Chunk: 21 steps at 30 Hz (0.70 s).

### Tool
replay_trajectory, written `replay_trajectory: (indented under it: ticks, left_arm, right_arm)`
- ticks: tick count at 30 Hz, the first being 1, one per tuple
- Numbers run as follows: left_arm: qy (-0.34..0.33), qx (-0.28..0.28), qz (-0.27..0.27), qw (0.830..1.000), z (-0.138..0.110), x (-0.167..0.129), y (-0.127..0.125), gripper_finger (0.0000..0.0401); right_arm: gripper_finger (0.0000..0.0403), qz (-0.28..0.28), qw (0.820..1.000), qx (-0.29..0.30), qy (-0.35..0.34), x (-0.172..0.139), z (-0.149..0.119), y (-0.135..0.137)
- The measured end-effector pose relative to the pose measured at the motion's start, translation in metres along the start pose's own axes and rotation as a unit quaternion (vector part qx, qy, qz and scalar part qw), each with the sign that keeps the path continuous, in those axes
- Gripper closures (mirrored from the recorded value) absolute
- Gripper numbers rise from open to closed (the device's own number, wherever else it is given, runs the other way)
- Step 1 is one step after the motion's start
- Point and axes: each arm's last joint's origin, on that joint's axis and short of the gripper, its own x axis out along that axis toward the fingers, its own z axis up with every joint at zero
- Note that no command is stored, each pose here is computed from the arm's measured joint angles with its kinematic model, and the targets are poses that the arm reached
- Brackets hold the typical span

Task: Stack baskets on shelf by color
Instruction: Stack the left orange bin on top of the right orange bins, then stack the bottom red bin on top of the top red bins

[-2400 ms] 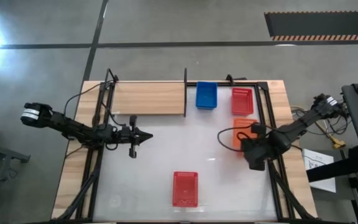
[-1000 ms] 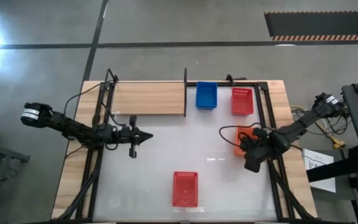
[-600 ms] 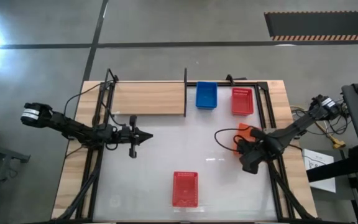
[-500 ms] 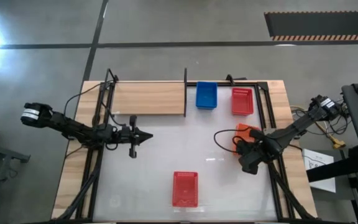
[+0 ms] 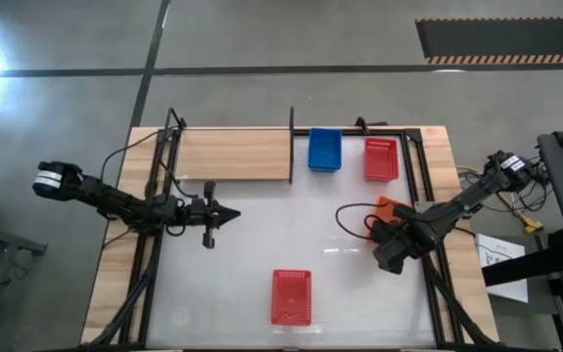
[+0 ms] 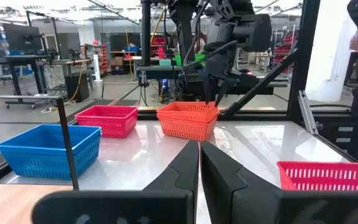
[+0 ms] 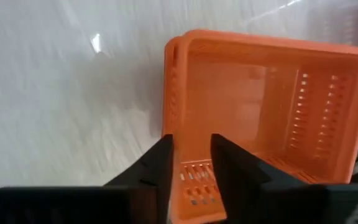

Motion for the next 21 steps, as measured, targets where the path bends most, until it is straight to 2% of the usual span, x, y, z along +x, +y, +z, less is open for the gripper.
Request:
replay_trajectory:
  ticks: [5, 9, 12, 16, 19, 21]
  left_arm:
    - [0.000, -0.001, 0.000, 1.000, 0.000, 0.000, 0.000, 0.0401]
    - [0.000, -0.001, 0.001, 1.000, 0.000, 0.000, 0.000, 0.0401]
    - [0.000, -0.001, 0.001, 1.000, 0.000, 0.000, 0.000, 0.0401]
    - [0.000, -0.001, 0.001, 1.000, 0.000, 0.000, 0.000, 0.0401]
    - [0.000, -0.001, 0.001, 1.000, 0.000, 0.000, 0.000, 0.0401]
    - [0.000, -0.001, 0.001, 1.000, 0.000, 0.000, 0.000, 0.0401]
  right_arm:
    - [0.0277, 0.042, 0.997, 0.027, -0.052, -0.018, 0.008, 0.004]
    - [0.0287, 0.128, 0.981, 0.034, -0.139, -0.026, 0.025, 0.021]
    - [0.0300, 0.186, 0.960, 0.014, -0.208, -0.022, 0.046, 0.037]
    - [0.0322, 0.232, 0.934, -0.016, -0.270, -0.012, 0.079, 0.049]
    - [0.0337, 0.239, 0.927, -0.014, -0.290, -0.002, 0.102, 0.054]
    - [0.0335, 0.242, 0.929, -0.020, -0.281, 0.007, 0.116, 0.056]
